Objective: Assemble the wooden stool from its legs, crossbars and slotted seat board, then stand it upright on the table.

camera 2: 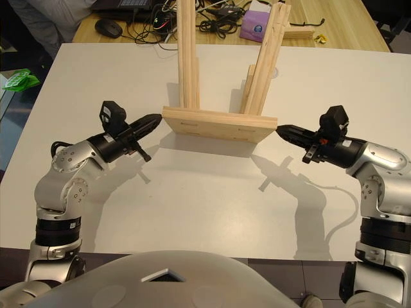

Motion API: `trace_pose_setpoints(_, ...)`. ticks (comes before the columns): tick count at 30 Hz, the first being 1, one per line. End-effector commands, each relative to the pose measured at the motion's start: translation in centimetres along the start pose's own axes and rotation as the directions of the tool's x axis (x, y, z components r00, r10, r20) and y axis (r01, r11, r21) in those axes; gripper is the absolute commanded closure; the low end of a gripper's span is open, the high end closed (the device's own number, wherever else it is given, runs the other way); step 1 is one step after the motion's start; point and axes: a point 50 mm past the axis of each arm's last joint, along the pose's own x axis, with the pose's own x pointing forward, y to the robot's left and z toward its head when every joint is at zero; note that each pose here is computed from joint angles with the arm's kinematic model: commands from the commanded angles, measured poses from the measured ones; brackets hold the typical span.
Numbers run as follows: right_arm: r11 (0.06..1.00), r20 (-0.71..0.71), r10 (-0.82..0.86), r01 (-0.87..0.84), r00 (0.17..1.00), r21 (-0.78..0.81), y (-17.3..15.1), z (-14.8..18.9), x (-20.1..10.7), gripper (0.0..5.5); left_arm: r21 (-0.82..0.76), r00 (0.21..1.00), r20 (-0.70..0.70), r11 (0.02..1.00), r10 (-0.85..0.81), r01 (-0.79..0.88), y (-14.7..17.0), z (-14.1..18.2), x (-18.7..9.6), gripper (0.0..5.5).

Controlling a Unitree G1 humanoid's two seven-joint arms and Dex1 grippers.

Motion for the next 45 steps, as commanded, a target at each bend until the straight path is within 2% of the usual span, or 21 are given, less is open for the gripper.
trace_pose_setpoints(1,0.981,0.113,0.194,-0.192,0.975,-0.029,2.1,1.4,2.9,5.45,-0.023,0.959,0.121,0.966,-0.254,0.259,-3.8,2.0,2.3,5.50)
trace_pose_setpoints(7,0.981,0.136,0.195,-0.194,0.971,-0.019,2.2,1.6,2.9,5.45,-0.026,0.956,0.132,0.964,-0.261,0.266,-3.8,2.4,2.2,5.50)
trace_pose_setpoints(11,0.987,0.096,0.161,-0.161,0.982,-0.014,1.7,0.9,2.5,5.45,-0.014,0.969,0.098,0.974,-0.225,0.228,-3.1,1.8,2.1,5.50)
trace_pose_setpoints(17,0.999,0.021,0.048,-0.048,0.999,0.001,-0.3,-0.6,0.4,5.45,0.040,0.996,-0.020,0.995,-0.091,0.091,0.7,-0.1,0.5,5.50)
trace_pose_setpoints(24,0.991,-0.035,-0.122,0.120,0.992,-0.062,-4.6,1.1,-3.8,5.45,0.184,0.996,-0.051,0.981,0.072,-0.061,6.2,2.4,-2.5,5.50)
trace_pose_setpoints(27,0.984,-0.090,-0.149,0.139,0.985,-0.107,-5.2,-0.5,-1.7,5.45,0.200,0.985,-0.156,0.979,0.079,-0.047,6.0,-0.2,-1.7,5.50)
trace_pose_setpoints(31,0.989,-0.267,-0.102,0.068,0.958,-0.134,-3.9,-6.3,2.9,5.45,0.196,0.944,-0.327,0.980,0.045,0.021,4.9,-5.7,0.1,5.50)
trace_pose_setpoints(35,0.991,-0.348,-0.057,0.012,0.936,-0.130,-2.9,-9.3,4.2,5.45,0.179,0.906,-0.422,0.978,-0.026,0.111,3.0,-9.4,2.3,5.50)
trace_pose_setpoints(41,0.991,-0.355,-0.039,-0.011,0.934,-0.137,-3.0,-9.5,4.3,5.45,0.194,0.908,-0.416,0.971,-0.050,0.142,2.5,-9.8,3.4,5.50)
trace_pose_setpoints(45,0.991,-0.352,-0.032,-0.017,0.935,-0.135,-3.0,-9.5,4.1,5.45,0.238,0.864,-0.503,0.954,-0.037,0.180,3.1,-10.1,1.9,5.50)
